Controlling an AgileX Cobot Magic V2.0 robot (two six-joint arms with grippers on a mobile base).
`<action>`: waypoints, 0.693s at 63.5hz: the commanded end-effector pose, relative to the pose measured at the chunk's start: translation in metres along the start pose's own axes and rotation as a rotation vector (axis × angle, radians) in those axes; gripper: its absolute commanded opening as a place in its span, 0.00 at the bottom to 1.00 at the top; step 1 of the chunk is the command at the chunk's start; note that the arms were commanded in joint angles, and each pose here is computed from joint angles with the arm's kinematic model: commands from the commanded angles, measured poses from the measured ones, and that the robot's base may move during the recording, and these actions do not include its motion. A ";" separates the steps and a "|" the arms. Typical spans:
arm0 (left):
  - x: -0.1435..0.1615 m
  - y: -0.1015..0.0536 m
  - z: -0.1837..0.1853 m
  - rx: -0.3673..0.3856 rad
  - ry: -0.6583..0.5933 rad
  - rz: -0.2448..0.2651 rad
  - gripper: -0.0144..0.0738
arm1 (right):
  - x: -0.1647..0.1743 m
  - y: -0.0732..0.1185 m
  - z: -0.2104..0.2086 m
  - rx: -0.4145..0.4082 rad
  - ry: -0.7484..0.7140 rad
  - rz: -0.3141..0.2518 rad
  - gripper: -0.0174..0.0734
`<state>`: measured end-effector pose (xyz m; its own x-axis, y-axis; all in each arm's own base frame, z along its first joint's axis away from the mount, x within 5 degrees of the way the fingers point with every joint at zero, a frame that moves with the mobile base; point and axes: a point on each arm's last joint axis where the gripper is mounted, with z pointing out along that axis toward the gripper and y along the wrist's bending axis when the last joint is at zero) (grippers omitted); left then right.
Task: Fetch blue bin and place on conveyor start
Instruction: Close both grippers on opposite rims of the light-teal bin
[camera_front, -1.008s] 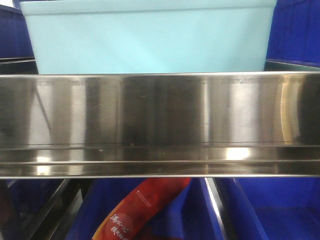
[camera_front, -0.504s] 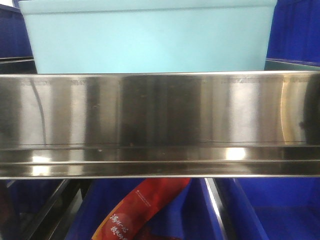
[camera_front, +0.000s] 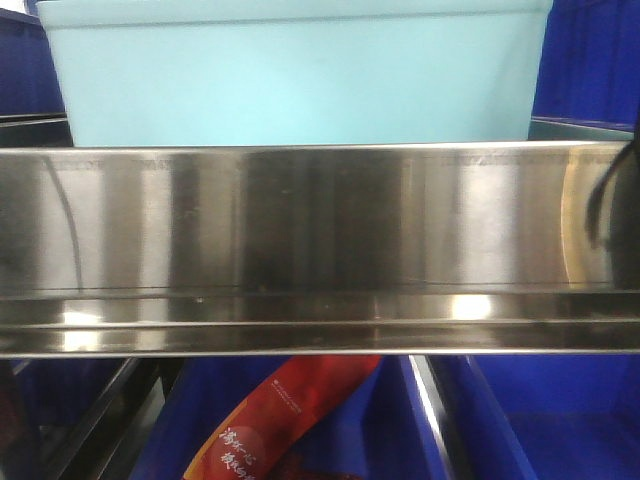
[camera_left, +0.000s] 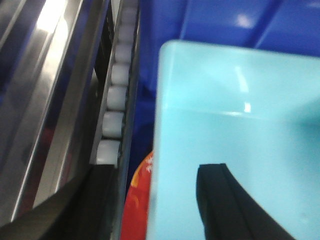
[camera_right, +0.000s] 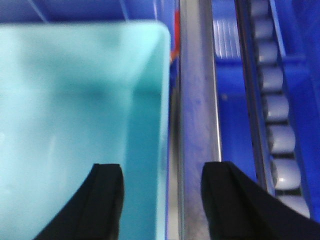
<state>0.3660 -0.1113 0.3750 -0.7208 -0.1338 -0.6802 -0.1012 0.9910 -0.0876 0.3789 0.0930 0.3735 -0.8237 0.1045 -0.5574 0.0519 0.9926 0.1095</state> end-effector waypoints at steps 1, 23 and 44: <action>-0.001 0.001 0.003 0.015 0.011 0.015 0.47 | 0.001 0.000 0.007 0.018 0.030 -0.004 0.46; 0.009 -0.001 0.030 -0.030 0.104 0.065 0.46 | 0.005 0.003 0.031 0.023 0.105 0.001 0.46; 0.014 -0.003 0.037 -0.023 0.141 0.053 0.46 | 0.004 0.003 0.032 0.019 0.095 0.001 0.46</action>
<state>0.3811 -0.1157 0.3385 -0.8143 -0.0745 -0.5757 -0.0734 0.9970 -0.0251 0.3927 0.0984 0.3398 -0.8873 0.1025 -0.4496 0.0685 0.9935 0.0913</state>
